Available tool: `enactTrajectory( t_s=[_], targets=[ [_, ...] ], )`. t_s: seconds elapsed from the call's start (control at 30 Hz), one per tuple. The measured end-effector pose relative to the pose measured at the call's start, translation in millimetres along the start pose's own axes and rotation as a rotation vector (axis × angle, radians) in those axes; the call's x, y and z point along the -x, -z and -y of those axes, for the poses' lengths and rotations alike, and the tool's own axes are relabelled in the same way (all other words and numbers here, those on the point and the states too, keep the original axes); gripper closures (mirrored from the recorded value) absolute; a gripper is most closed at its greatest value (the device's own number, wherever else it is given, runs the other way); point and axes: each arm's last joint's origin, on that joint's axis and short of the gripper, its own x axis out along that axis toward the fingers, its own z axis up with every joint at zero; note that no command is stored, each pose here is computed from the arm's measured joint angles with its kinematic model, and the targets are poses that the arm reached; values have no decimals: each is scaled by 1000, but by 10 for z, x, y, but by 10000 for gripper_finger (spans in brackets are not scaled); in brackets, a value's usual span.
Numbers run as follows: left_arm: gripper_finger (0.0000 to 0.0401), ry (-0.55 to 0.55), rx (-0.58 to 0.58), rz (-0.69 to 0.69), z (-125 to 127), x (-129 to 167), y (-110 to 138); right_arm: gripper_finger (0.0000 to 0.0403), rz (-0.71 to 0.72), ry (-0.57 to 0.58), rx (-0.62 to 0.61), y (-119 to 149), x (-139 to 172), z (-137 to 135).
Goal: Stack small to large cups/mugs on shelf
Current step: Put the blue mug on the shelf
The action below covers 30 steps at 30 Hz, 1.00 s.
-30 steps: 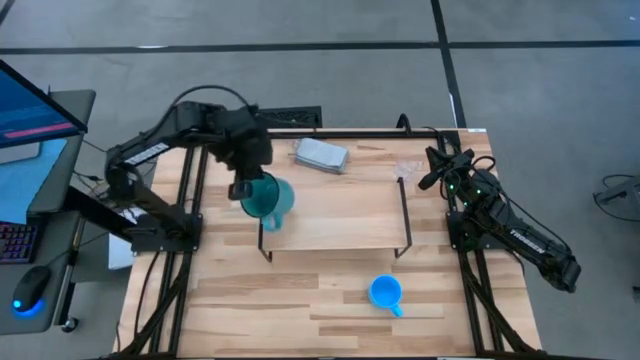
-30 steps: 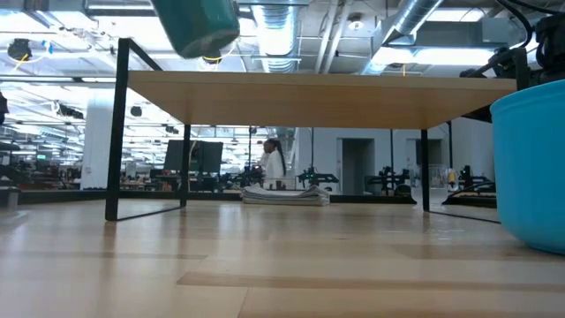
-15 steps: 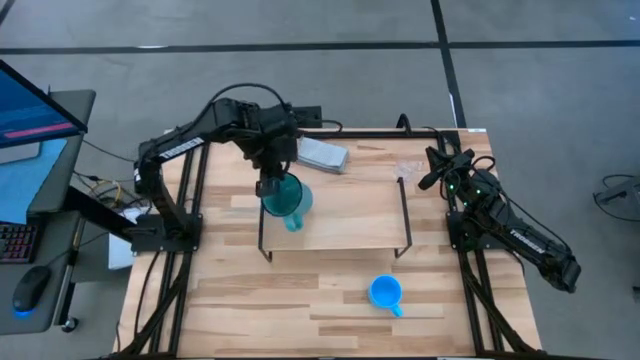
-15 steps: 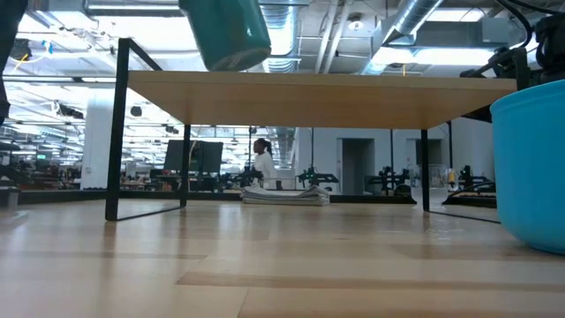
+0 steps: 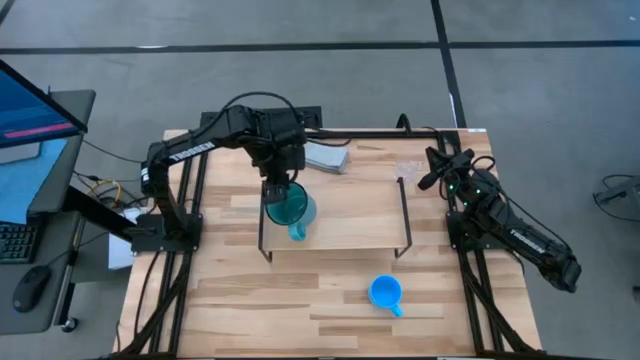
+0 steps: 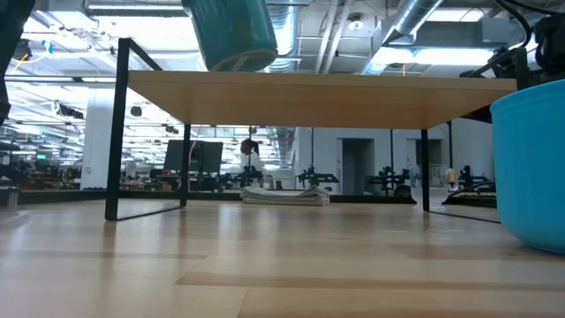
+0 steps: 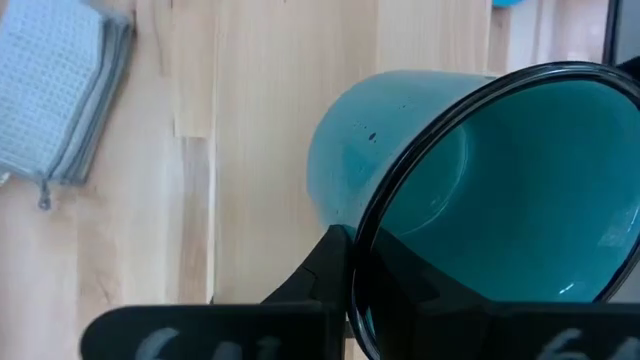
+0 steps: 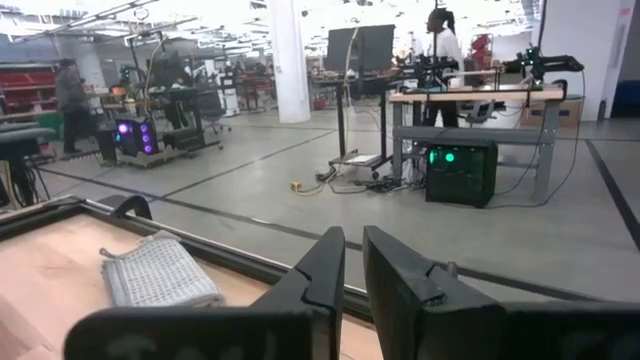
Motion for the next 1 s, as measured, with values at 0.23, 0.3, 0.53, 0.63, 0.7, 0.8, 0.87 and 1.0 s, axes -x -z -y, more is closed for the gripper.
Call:
enactTrajectory(
  t_s=[0.23, 0.3, 0.53, 0.63, 0.7, 0.8, 0.87, 1.0],
  targets=[
    [395, -4, 30, -28, -36, -101, -46, 340, -4, 0, 1, 3, -2, -1],
    [395, -3, 48, -33, -56, -119, -53, 340, -4, -1, 1, 3, -2, -1],
    [395, 14, 48, -48, -79, -188, -84, 340, -4, -3, -14, 3, -2, -2],
    [395, 35, 62, -53, -79, -209, -93, 340, -4, -3, -13, 3, -2, -2],
    [395, 61, 64, -48, -72, -212, -98, 340, -4, -3, -9, 3, -2, -2],
    [395, 69, 68, -51, -67, -207, -93, 340, -4, -3, -8, 3, -2, -2],
    [395, 64, 79, -49, -69, -207, -94, 340, -4, -3, -8, 3, -2, -2],
    [395, 48, 86, -52, -73, -208, -93, 340, -4, -3, -7, 3, -2, -2]
  ],
)
